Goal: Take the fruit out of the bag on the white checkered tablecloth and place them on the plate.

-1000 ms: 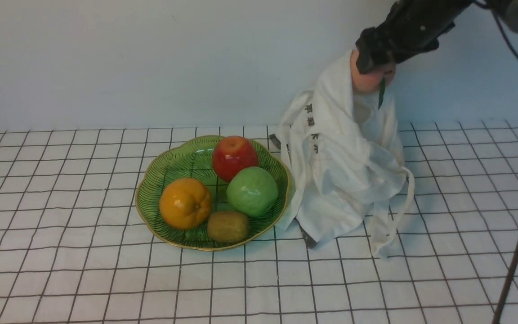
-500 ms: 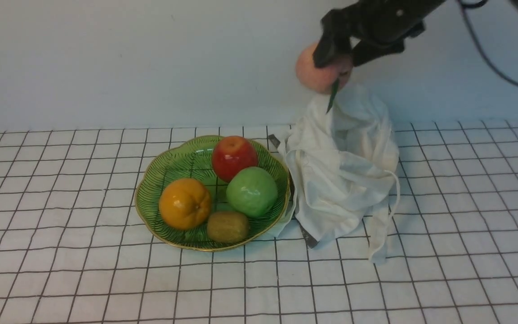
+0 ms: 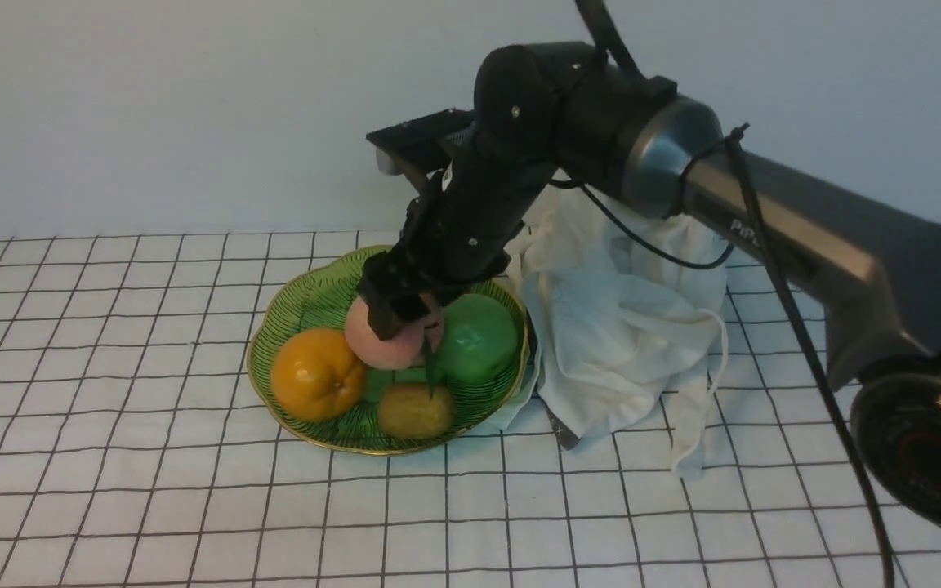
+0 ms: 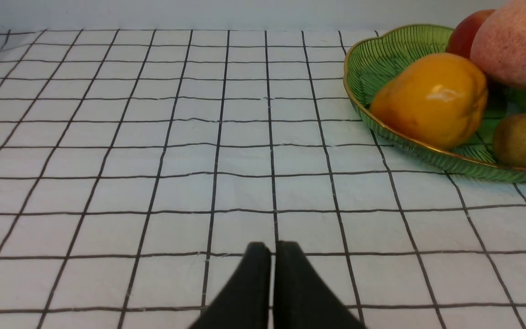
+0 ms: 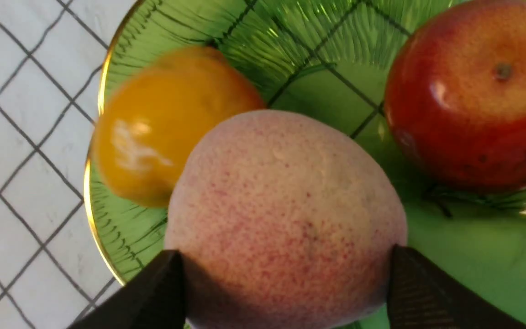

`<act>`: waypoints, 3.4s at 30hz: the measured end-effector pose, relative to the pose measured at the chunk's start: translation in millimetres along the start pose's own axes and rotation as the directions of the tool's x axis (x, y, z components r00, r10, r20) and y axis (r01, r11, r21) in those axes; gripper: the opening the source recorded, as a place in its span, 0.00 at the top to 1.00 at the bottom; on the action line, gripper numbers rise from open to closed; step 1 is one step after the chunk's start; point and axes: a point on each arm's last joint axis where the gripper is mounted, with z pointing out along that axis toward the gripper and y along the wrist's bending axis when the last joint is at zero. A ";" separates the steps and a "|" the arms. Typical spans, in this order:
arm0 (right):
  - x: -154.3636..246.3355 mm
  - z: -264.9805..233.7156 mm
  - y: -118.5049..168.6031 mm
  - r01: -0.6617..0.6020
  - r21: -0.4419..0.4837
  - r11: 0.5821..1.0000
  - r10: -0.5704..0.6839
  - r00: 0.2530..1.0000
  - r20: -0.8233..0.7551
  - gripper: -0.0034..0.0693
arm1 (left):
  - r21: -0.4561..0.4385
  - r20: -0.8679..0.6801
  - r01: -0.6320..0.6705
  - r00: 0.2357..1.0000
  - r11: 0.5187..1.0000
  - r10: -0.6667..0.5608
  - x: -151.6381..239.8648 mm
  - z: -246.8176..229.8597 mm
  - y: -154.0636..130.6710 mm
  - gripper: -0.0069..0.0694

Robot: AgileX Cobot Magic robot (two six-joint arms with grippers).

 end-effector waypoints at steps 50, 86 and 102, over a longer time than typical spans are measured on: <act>340.7 -254.5 67.7 -0.064 0.265 0.962 -0.187 0.549 0.815 0.97 | 0.000 0.000 0.000 1.000 1.000 0.000 0.0 0.0 0.0 0.92; 430.8 -177.4 29.5 -0.559 0.355 0.749 -0.020 0.518 0.855 0.97 | -0.001 0.000 0.000 1.000 1.000 0.000 0.0 0.0 0.1 0.92; 437.6 -162.3 28.5 -0.529 0.359 0.769 0.007 0.568 0.823 0.97 | -0.001 0.000 0.000 1.000 1.000 0.000 0.0 0.0 0.1 0.92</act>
